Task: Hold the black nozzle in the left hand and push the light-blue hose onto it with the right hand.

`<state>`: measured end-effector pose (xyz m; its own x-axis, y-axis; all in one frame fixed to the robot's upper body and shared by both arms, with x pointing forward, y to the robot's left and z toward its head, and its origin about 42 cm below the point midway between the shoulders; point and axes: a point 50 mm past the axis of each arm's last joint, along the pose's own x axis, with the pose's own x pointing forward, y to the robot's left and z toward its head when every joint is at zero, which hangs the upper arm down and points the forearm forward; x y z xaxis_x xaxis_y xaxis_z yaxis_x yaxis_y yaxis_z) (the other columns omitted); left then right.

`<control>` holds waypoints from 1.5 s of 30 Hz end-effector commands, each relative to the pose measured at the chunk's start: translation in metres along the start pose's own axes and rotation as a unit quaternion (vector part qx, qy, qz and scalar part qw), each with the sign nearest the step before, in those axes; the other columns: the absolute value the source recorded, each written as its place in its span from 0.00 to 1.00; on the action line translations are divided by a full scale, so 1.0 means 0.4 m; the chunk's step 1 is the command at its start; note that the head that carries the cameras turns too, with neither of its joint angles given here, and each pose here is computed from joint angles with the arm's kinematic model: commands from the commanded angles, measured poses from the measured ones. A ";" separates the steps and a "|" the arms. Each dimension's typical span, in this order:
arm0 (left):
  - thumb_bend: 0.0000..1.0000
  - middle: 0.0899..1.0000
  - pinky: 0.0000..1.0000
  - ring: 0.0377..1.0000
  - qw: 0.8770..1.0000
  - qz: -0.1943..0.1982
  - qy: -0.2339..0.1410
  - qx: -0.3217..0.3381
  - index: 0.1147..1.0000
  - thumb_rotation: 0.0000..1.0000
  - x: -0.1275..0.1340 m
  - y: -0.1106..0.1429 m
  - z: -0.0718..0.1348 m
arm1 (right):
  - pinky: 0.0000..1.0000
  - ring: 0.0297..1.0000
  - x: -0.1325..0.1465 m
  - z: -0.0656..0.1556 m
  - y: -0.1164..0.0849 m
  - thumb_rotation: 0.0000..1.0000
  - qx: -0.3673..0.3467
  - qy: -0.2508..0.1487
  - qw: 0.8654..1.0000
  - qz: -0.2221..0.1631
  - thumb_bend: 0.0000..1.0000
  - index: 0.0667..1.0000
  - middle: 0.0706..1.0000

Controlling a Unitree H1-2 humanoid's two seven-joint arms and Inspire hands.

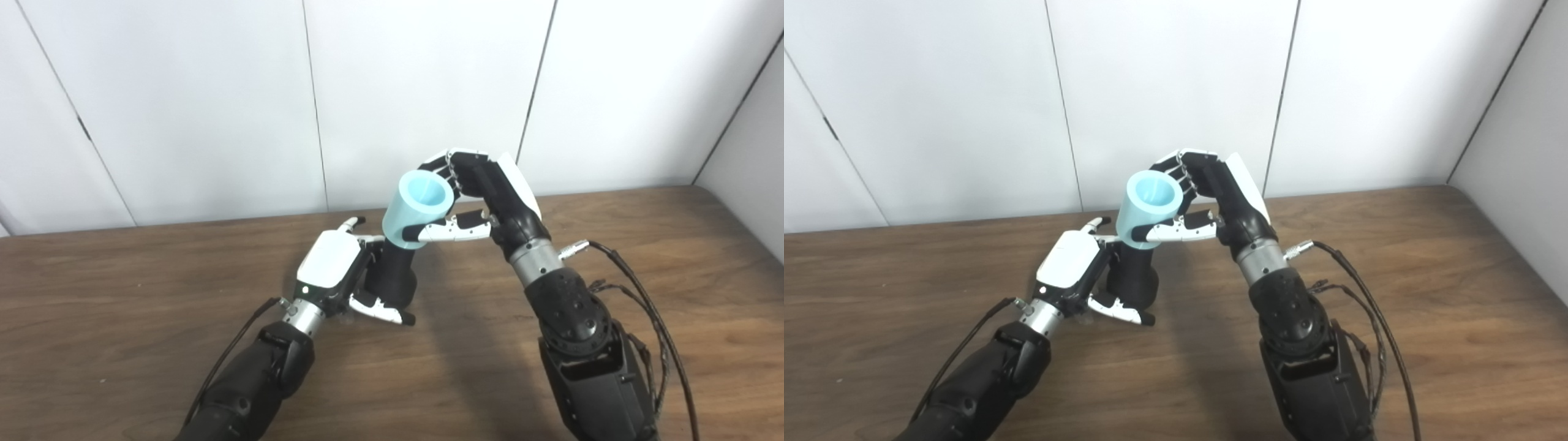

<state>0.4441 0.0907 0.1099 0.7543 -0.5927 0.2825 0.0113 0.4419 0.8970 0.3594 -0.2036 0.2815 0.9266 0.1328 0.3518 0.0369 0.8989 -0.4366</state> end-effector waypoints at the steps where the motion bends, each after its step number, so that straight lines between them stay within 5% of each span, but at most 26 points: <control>1: 0.50 0.37 0.90 0.44 0.960 -0.169 0.180 -0.132 0.46 0.00 -0.517 -0.392 0.106 | 0.33 0.41 0.045 0.101 -0.056 0.00 -0.022 -0.086 0.995 -0.048 0.52 0.47 0.43; 45: 0.50 0.36 0.89 0.44 0.961 -0.169 0.175 -0.135 0.47 0.00 -0.518 -0.397 0.118 | 0.30 0.39 0.077 0.094 -0.003 0.00 -0.023 -0.089 0.993 -0.070 0.52 0.49 0.43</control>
<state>0.4442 0.0907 0.1096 0.7565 -0.5927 0.2766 0.0126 0.4361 0.8998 0.3699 -0.1977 0.2616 0.9521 0.0879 0.2929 0.0542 0.8941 -0.4445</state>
